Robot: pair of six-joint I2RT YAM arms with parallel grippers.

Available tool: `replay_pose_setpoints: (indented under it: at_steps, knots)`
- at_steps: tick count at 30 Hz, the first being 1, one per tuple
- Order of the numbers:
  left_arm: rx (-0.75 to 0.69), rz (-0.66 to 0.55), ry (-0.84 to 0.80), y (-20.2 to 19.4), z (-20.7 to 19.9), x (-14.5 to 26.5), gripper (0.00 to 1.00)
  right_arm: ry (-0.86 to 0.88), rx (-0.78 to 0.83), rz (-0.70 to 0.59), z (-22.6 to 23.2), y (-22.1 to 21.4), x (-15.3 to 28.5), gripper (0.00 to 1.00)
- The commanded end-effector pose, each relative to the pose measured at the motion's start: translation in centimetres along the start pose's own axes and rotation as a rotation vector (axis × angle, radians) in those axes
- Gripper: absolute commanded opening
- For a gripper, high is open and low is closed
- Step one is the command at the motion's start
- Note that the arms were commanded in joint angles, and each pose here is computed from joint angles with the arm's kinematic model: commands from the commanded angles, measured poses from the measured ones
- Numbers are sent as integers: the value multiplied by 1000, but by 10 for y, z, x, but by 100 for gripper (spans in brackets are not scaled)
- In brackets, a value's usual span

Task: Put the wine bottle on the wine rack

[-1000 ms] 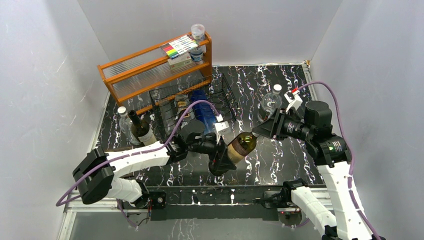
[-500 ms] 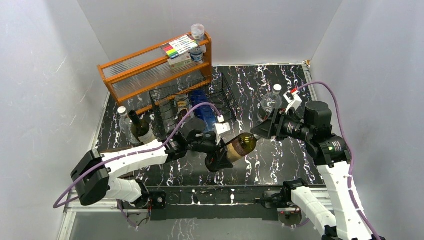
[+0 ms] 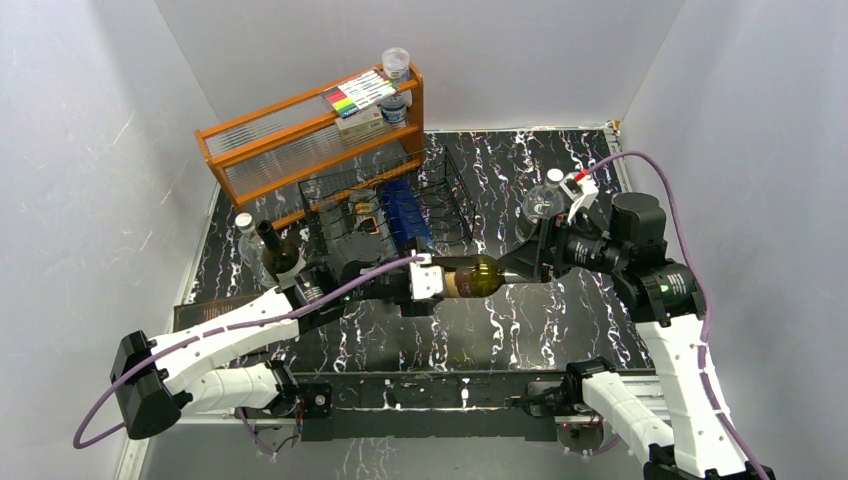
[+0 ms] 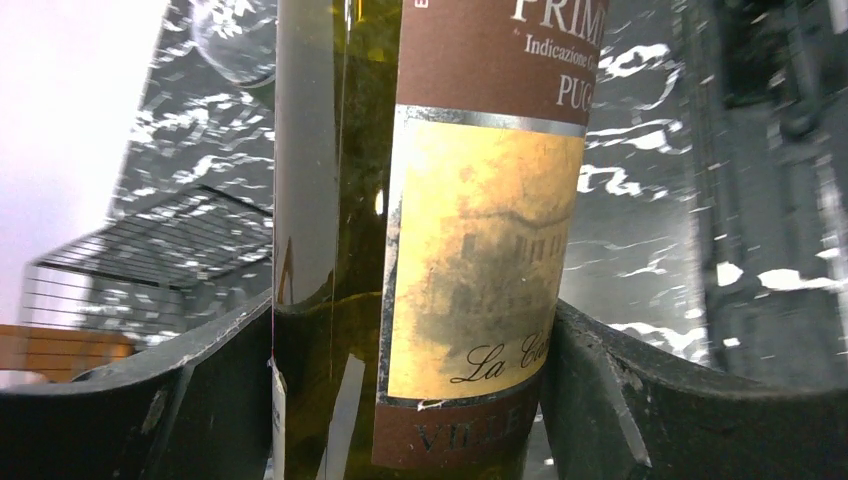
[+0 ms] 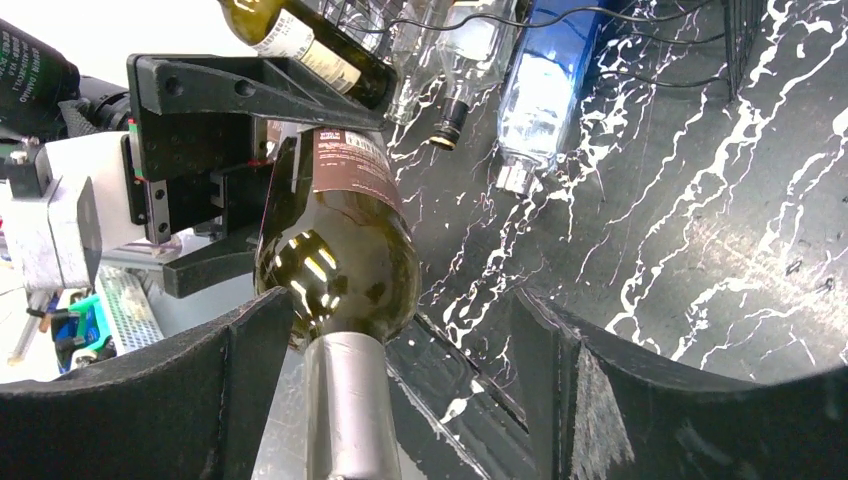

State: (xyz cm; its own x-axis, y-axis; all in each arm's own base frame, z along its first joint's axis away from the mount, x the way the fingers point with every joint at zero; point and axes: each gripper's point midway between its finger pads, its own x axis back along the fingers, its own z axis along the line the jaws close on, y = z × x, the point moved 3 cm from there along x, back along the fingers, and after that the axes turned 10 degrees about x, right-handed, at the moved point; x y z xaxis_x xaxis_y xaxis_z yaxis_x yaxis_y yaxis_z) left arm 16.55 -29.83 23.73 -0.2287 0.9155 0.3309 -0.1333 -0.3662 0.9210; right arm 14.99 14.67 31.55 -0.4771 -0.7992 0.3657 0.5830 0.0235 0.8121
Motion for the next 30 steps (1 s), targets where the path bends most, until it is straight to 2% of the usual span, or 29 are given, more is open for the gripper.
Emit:
replay_pose_setpoints:
  at_steps: [1, 6, 10, 17, 30]
  knots:
    - [-348, -135, 152, 63, 36, 20, 0, 56, 92, -18, 11, 14, 5, 89]
    - [-498, -94, 246, 66, 54, 25, 0, 88, 113, -34, 20, 16, 11, 89]
    - [-587, -98, 269, 70, 59, 25, 0, 101, 89, 8, 17, 3, 8, 88]
    - [-628, -140, 248, 80, 56, 24, 0, 118, 39, 61, 11, -15, 0, 87]
    - [-729, -148, 231, 89, 58, 18, 0, 174, 9, 146, 12, -34, -13, 80]
